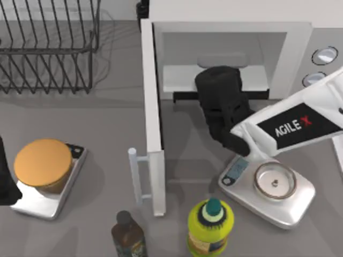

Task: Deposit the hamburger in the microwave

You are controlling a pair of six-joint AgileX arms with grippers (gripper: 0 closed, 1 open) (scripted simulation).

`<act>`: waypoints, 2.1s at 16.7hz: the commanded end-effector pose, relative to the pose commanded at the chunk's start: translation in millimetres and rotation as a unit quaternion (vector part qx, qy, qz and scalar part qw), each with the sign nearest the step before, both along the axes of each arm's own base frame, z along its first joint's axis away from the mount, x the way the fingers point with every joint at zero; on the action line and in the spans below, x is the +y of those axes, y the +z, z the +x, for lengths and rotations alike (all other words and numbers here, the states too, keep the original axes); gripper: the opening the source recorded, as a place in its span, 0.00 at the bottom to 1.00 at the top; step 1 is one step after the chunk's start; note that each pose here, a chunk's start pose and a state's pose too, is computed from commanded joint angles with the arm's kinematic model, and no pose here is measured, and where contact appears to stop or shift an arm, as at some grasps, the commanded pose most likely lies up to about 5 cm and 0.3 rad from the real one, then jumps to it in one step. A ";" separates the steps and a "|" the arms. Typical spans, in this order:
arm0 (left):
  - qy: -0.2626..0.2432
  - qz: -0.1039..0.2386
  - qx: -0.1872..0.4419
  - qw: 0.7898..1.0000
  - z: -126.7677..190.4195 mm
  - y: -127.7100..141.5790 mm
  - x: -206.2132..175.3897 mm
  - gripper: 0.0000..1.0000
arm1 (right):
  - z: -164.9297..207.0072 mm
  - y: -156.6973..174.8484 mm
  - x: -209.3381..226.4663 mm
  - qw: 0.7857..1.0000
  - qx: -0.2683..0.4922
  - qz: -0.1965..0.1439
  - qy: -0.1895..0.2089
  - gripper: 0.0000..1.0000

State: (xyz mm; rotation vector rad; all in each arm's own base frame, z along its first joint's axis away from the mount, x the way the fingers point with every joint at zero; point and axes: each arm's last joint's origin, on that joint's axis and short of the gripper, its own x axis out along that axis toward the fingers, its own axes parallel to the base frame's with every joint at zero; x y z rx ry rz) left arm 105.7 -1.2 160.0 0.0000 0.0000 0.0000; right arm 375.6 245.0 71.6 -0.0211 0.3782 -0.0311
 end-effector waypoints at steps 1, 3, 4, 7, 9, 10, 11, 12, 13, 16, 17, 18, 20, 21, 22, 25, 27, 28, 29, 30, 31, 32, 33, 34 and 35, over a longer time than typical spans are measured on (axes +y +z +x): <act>0.000 0.000 0.000 1.000 0.0 0.0 0.0 1.00 | 9.2 -1.1 2.0 1.000 0.000 0.000 0.000 0.00; 0.000 0.000 0.000 1.000 0.0 0.0 0.0 1.00 | 33.2 -2.3 7.4 1.000 -0.003 0.004 0.002 0.00; 0.000 0.000 0.000 1.000 0.0 0.0 0.0 1.00 | 47.6 -2.0 10.3 1.000 -0.007 0.007 0.003 0.00; 0.000 0.000 0.000 1.000 0.0 0.0 0.0 1.00 | 91.9 4.1 14.9 1.000 -0.024 0.018 0.006 0.00; 0.000 0.000 0.000 1.000 0.0 0.0 0.0 1.00 | 114.4 3.8 12.1 0.999 -0.027 0.020 0.007 0.00; 0.000 0.000 0.000 1.000 0.0 0.0 0.0 1.00 | 122.9 1.5 9.7 0.999 -0.025 0.019 0.007 0.00; 0.000 0.000 0.000 1.000 0.0 0.0 0.0 1.00 | 129.2 -1.5 7.3 1.000 -0.022 0.017 0.008 0.00; 0.000 0.000 0.000 1.000 0.0 0.0 0.0 1.00 | 133.8 -4.6 5.1 1.000 -0.019 0.015 0.008 0.00; 0.000 0.000 0.000 1.000 0.0 0.0 0.0 1.00 | 136.4 -7.2 3.5 1.000 -0.016 0.014 0.008 0.00; 0.000 0.000 0.000 1.000 0.0 0.0 0.0 1.00 | 137.1 -8.3 3.1 1.000 -0.015 0.013 0.008 0.00; 0.000 0.000 0.000 1.000 0.0 0.0 0.0 1.00 | 137.1 -8.3 3.1 1.000 -0.015 0.013 0.008 0.00; 0.000 0.000 0.000 1.000 0.0 0.0 0.0 1.00 | 137.1 -8.3 3.1 1.000 -0.015 0.013 0.008 0.08; 0.000 0.000 0.000 1.000 0.0 0.0 0.0 1.00 | 137.1 -8.3 3.1 1.000 -0.015 0.013 0.008 0.23; 0.000 0.000 0.000 1.000 0.0 0.0 0.0 1.00 | 137.1 -8.3 3.1 1.000 -0.015 0.013 0.008 0.30; 0.000 0.000 0.000 1.000 0.0 0.0 0.0 1.00 | 137.1 -8.3 3.1 1.000 -0.015 0.013 0.008 0.38; 0.000 0.000 0.000 1.000 0.0 0.0 0.0 1.00 | 137.1 -8.3 3.1 1.000 -0.015 0.013 0.008 0.60; 0.000 0.000 0.000 1.000 0.0 0.0 0.0 1.00 | 137.1 -8.3 3.1 1.000 -0.015 0.013 0.008 0.75; 0.000 0.000 0.000 1.000 0.0 0.0 0.0 1.00 | 137.1 -8.3 3.1 1.000 -0.015 0.013 0.008 0.83; 0.000 0.000 0.000 1.000 0.0 0.0 0.0 1.00 | 137.1 -8.3 3.1 1.000 -0.015 0.013 0.008 0.90; 0.000 0.000 0.000 1.000 0.0 0.0 0.0 1.00 | 137.1 -8.3 3.1 1.000 -0.015 0.013 0.008 0.98; 0.000 0.000 0.000 1.000 0.0 0.0 0.0 1.00 | 137.1 -8.3 3.1 1.000 -0.015 0.013 0.008 1.00; 0.000 0.000 0.000 1.000 0.0 0.0 0.0 1.00 | 137.1 -8.3 3.1 1.000 -0.015 0.013 0.008 1.00; 0.000 0.000 0.000 1.000 0.0 0.0 0.0 1.00 | 137.1 -8.3 3.1 1.000 -0.015 0.013 0.008 1.00; 0.000 0.000 0.000 1.000 0.0 0.0 0.0 1.00 | 137.1 -8.3 3.1 1.000 -0.015 0.013 0.008 1.00; 0.000 0.000 0.000 1.000 0.0 0.0 0.0 1.00 | 137.1 -8.3 3.1 1.000 -0.015 0.013 0.008 1.00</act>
